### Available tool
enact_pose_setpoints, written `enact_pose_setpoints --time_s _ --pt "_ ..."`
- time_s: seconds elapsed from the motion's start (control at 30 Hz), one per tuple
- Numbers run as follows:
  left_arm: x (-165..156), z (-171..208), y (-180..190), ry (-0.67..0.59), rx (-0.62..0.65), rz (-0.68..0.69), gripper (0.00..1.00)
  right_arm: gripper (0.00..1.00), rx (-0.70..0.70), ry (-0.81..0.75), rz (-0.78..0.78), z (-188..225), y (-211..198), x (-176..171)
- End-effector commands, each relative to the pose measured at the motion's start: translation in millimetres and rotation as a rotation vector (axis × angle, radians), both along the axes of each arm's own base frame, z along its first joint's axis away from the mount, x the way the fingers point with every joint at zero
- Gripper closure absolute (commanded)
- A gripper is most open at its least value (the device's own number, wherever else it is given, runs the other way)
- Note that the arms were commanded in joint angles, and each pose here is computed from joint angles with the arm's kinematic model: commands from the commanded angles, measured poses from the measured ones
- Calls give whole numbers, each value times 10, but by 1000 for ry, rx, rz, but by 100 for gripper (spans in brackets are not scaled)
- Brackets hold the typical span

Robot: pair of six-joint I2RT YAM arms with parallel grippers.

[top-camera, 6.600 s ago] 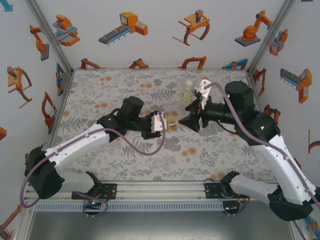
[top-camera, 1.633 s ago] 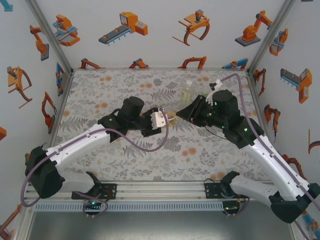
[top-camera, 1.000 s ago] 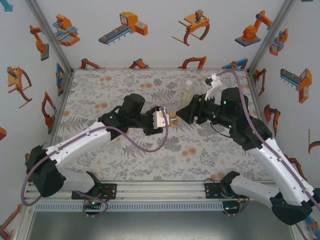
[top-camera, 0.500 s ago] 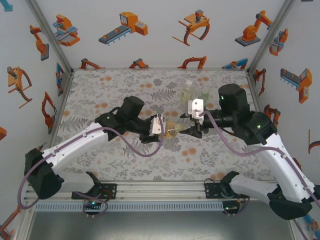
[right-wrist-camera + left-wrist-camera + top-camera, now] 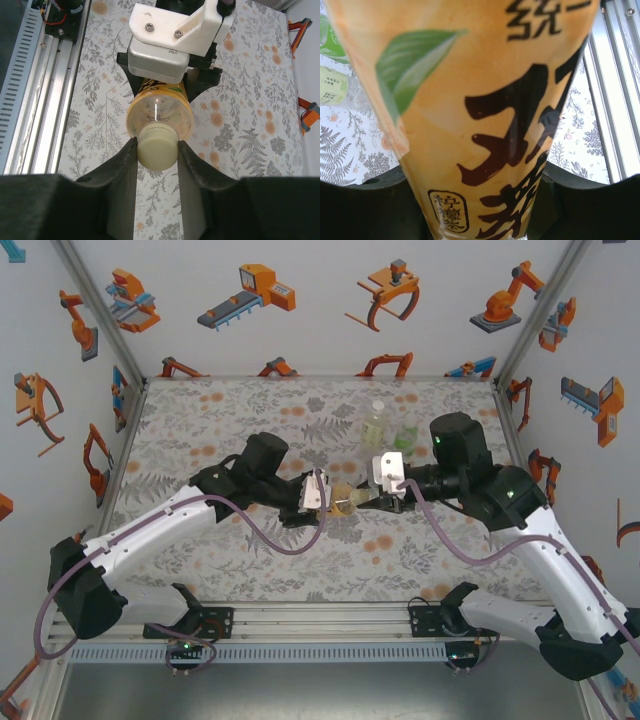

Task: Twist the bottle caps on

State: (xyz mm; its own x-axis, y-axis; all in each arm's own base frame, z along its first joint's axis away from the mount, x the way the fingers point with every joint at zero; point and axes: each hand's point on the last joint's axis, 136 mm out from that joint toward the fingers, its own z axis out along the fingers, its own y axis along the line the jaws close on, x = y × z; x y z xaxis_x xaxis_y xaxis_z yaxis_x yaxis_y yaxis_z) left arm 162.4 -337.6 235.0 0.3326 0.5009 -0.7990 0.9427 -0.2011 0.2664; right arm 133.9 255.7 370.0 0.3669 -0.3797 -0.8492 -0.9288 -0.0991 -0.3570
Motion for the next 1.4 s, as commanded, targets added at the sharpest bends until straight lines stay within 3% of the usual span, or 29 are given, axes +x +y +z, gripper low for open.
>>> enact_pose_setpoints --time_s 0.0,0.13,0.33,0.5,0.6,0.7,0.9,0.93,1.03,1.1,1.37 --pt "-60 187 -3 -16 -51 -17 100 79 38 -11 26 53 46 -36" --pt "8 184 -6 -29 -45 18 100 100 83 113 -98 50 84 119" --pt "210 190 -26 -91 -58 110 100 100 301 600 -639 -14 -27 769" --pt "445 214 -49 -154 -66 208 100 100 559 1171 -1104 -385 -337 1118" --pt "560 214 -70 -176 -68 252 100 100 658 1541 -1292 -769 -426 1112" --pt "598 177 -91 -182 -54 253 100 100 701 1727 -1266 -908 -290 1126" --pt "610 165 -85 -182 -38 243 100 100 674 1593 -1281 -799 -345 1159" --pt "607 168 -86 -181 -36 239 100 95 665 1550 -1265 -738 -342 1167" --pt "580 167 -78 -173 -31 224 100 59 635 1375 -1183 -465 -319 1185" --pt "543 177 -72 -166 -33 208 100 44 587 1241 -1100 -284 -267 1164" --pt "265 221 41 -87 -41 92 100 40 379 618 -658 292 -96 749"
